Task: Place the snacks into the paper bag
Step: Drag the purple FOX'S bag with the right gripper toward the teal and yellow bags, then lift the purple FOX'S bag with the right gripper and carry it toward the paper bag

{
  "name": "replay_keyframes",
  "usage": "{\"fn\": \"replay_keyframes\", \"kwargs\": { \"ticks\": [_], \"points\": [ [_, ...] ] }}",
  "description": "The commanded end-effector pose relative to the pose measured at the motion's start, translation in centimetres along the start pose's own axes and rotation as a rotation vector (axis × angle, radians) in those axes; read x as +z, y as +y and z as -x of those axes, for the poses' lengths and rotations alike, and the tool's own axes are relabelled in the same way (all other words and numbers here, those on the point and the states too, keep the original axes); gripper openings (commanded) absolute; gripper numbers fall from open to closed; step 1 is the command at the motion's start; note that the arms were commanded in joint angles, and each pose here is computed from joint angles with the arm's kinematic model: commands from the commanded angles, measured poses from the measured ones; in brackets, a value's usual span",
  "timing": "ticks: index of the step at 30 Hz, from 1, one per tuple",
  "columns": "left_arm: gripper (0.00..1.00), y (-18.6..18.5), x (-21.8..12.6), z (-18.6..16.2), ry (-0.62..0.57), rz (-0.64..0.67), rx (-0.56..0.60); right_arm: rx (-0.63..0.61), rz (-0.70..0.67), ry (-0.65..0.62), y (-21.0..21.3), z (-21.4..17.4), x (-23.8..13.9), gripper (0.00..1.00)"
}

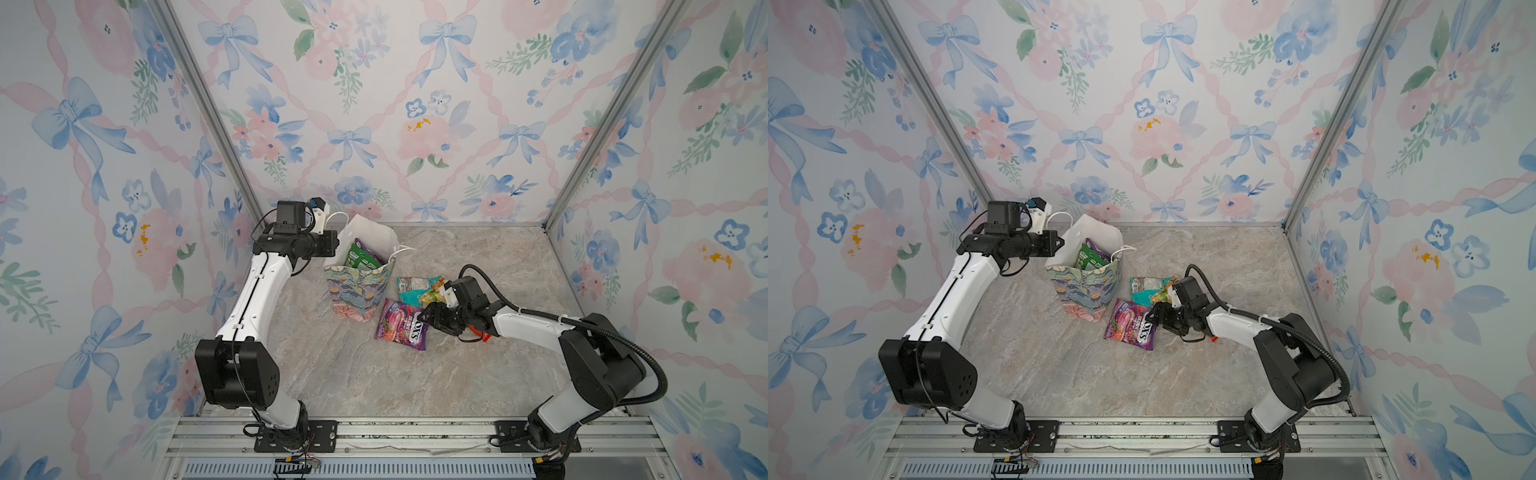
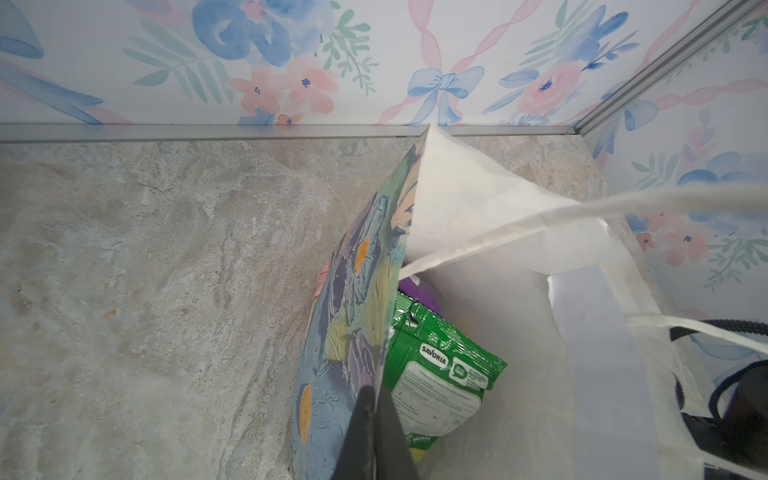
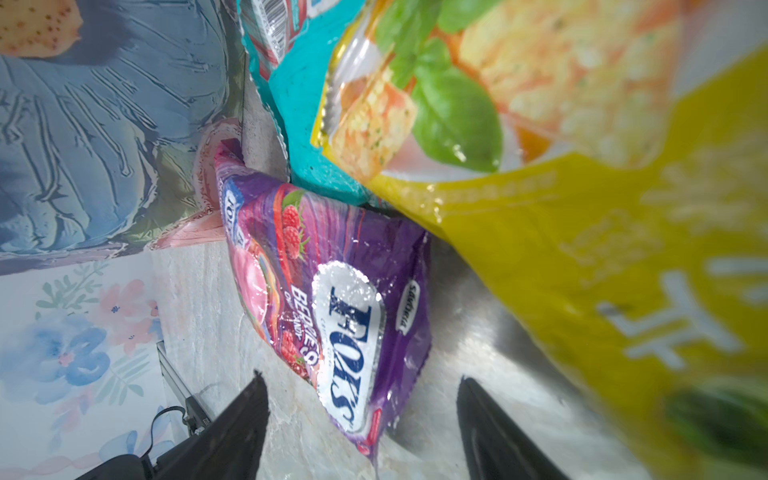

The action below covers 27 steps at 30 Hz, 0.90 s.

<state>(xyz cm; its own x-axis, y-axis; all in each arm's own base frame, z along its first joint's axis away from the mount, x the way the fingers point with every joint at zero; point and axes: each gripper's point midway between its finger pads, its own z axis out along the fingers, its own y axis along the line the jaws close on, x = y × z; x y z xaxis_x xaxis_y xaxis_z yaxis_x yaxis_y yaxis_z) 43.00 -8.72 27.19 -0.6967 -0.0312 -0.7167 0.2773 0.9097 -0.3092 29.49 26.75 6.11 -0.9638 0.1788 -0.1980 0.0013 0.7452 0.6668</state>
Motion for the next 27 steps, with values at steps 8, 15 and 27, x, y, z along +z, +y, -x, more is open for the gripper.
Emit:
{"fn": "replay_keyframes", "kwargs": {
  "ticks": [8, 15, 27],
  "points": [
    [0.0, 0.3, 0.1, -0.7, 0.021, -0.002, 0.0, 0.062, 0.057, 0.017, 0.8, -0.5, 2.9, 0.7],
    [0.0, 0.3, 0.0, -0.7, 0.02, 0.0, 0.003, 0.063, 0.059, 0.028, 1.3, -0.5, 4.2, 0.61],
    [0.0, 0.2, -0.2, -0.6, 0.016, -0.002, 0.004, -0.058, 0.033, 0.001, 3.3, 0.7, 2.6, 0.13]
  ]
}}
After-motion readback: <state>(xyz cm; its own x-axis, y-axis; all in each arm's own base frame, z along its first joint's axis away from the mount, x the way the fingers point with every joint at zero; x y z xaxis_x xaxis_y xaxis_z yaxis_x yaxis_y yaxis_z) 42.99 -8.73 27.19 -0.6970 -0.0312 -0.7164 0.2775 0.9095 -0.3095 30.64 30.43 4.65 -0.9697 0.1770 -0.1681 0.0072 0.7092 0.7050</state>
